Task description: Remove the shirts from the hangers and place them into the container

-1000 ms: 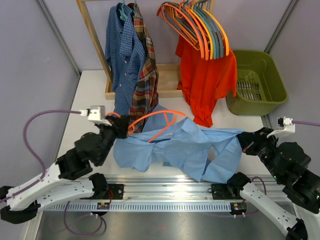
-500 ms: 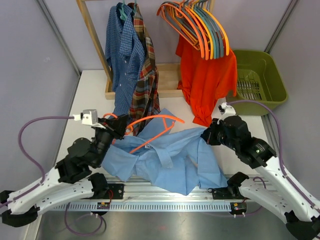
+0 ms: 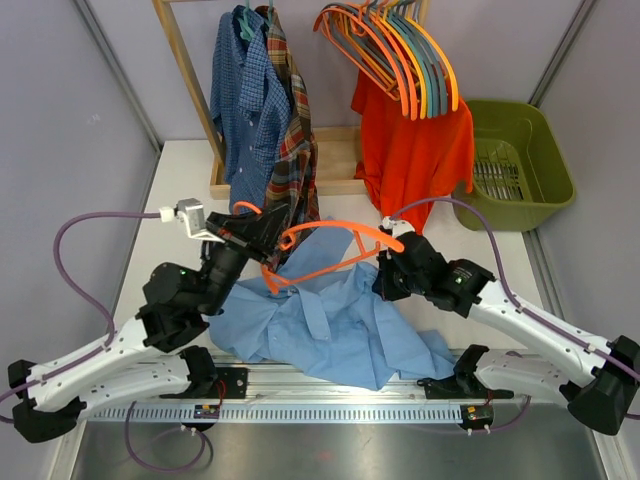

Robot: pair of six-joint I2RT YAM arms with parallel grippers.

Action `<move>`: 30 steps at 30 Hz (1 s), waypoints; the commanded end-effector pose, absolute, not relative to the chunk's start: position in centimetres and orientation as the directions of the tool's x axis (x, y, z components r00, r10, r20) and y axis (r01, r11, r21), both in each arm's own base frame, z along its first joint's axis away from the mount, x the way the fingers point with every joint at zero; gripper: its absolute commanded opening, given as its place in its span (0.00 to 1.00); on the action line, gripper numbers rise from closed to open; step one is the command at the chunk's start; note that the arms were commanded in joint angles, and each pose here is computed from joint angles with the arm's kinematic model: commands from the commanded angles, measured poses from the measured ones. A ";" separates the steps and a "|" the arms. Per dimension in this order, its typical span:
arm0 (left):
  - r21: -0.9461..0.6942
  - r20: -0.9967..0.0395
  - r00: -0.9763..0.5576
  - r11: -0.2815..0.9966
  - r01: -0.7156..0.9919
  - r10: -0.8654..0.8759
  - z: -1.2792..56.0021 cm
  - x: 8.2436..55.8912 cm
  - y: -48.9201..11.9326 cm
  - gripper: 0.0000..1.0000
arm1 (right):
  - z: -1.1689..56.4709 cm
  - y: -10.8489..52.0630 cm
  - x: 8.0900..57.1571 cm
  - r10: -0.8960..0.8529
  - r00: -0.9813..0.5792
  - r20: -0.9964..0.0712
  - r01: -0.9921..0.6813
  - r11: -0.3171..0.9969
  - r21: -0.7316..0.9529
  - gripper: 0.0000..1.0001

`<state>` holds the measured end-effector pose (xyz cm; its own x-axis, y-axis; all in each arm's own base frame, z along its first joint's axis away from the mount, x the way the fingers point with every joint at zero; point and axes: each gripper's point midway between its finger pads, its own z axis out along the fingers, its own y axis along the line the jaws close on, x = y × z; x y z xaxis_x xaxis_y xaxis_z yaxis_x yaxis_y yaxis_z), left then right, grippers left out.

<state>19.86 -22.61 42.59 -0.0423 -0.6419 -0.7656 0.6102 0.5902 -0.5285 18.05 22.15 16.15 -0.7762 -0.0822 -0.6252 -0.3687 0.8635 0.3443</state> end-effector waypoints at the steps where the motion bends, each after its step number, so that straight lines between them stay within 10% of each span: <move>1: -0.498 -0.703 -0.024 0.468 0.730 -0.711 47.2 16.6 -20.7 0.00 | 16.9 20.2 19.1 -0.069 -0.761 -0.645 -0.293 0.924 0.246 0.00; 9: -0.382 -0.901 -0.178 0.529 0.758 -0.395 37.9 13.9 -21.5 0.00 | 25.4 17.1 17.3 -0.056 -0.621 -0.782 -0.393 0.886 0.248 0.88; 21: -0.336 -0.941 -0.307 0.500 0.798 -0.143 30.1 14.1 -26.0 0.00 | 35.5 17.3 13.3 -0.042 -0.500 -0.865 -0.612 0.724 0.319 0.89; 30: -0.342 -0.939 -0.317 0.486 0.804 -0.136 30.8 18.4 -29.9 0.00 | 32.9 20.6 10.5 -0.106 -0.582 -0.806 -0.703 0.564 0.433 0.86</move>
